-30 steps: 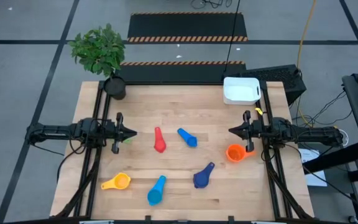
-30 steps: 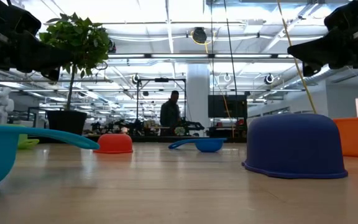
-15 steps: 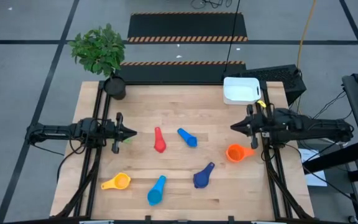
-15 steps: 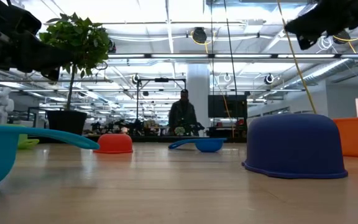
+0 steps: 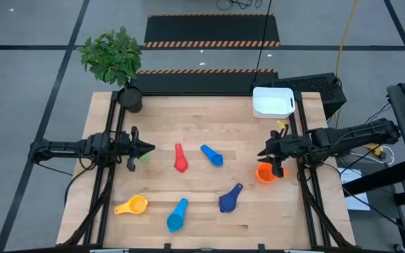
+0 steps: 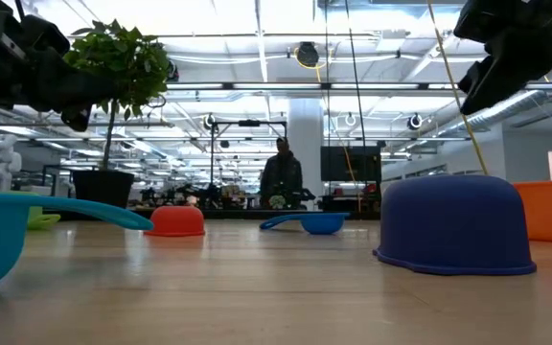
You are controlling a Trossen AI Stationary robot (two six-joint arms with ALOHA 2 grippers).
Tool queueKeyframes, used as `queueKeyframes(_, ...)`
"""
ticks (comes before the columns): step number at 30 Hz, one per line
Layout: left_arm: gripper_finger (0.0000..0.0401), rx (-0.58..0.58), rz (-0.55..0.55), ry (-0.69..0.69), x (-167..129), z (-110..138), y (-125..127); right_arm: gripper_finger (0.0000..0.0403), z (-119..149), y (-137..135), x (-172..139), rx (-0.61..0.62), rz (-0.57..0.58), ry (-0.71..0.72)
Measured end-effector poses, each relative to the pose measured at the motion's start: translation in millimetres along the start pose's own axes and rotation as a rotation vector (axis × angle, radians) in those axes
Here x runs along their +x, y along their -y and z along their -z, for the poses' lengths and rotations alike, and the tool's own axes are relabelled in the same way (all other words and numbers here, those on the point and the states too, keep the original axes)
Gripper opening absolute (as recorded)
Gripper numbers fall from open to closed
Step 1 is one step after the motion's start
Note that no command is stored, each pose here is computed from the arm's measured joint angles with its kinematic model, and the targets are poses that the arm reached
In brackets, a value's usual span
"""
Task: Nest measuring cups in basket
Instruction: Prepare the orange measuring cup
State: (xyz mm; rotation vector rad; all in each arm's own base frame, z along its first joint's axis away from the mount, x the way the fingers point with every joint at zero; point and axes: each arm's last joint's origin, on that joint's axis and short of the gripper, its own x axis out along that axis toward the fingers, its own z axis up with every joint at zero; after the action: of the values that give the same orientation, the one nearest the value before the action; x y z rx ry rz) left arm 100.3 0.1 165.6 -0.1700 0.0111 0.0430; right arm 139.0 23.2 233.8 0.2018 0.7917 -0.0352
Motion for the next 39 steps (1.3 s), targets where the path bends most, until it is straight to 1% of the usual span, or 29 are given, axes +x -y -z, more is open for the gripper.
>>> queueKeyframes(3,0.0033,-0.018,-0.022,0.008,0.0,-0.5,-0.6,0.012,-1.7,-6.2,-4.8,0.019,-0.017,-0.032)
queueKeyframes(6,0.0033,-0.036,-0.053,0.029,-0.1,-2.0,-1.3,0.0135,1.3,-9.2,-9.8,0.037,0.003,-0.113)
queueKeyframes(9,0.0033,-0.038,-0.05,0.055,-0.1,-4.5,-1.0,0.0151,7.9,-10.2,-15.7,0.106,0.035,-0.24)
queueKeyframes(12,0.0033,-0.039,-0.049,0.06,-0.1,-4.9,-0.9,0.0173,14.4,-11.2,-19.7,0.191,0.048,-0.333)
queueKeyframes(14,0.0033,-0.039,-0.049,0.06,-0.2,-5.0,-0.9,0.019,19.0,-11.4,-21.5,0.21,0.057,-0.383)
queueKeyframes(19,0.0033,-0.008,-0.069,0.063,-0.2,-5.1,-1.4,0.0234,27.8,-9.4,-25.6,0.179,0.098,-0.472)
queueKeyframes(25,0.0033,0.003,-0.076,0.065,-0.2,-5.3,-1.6,0.0287,37.5,-6.3,-20.0,0.135,0.11,-0.517)
queueKeyframes(29,0.0033,0.005,-0.076,0.066,-0.2,-5.3,-1.6,0.0314,46.2,-6.8,-8.6,0.091,0.038,-0.548)
queueKeyframes(34,0.0033,0.005,-0.084,0.067,-0.2,-5.4,-1.9,0.033,46.4,-7.9,-5.0,0.085,0.035,-0.57)
queueKeyframes(39,0.0033,0.005,-0.091,0.068,-0.3,-5.4,-2.1,0.0331,46.3,-9.3,4.2,0.088,0.092,-0.615)
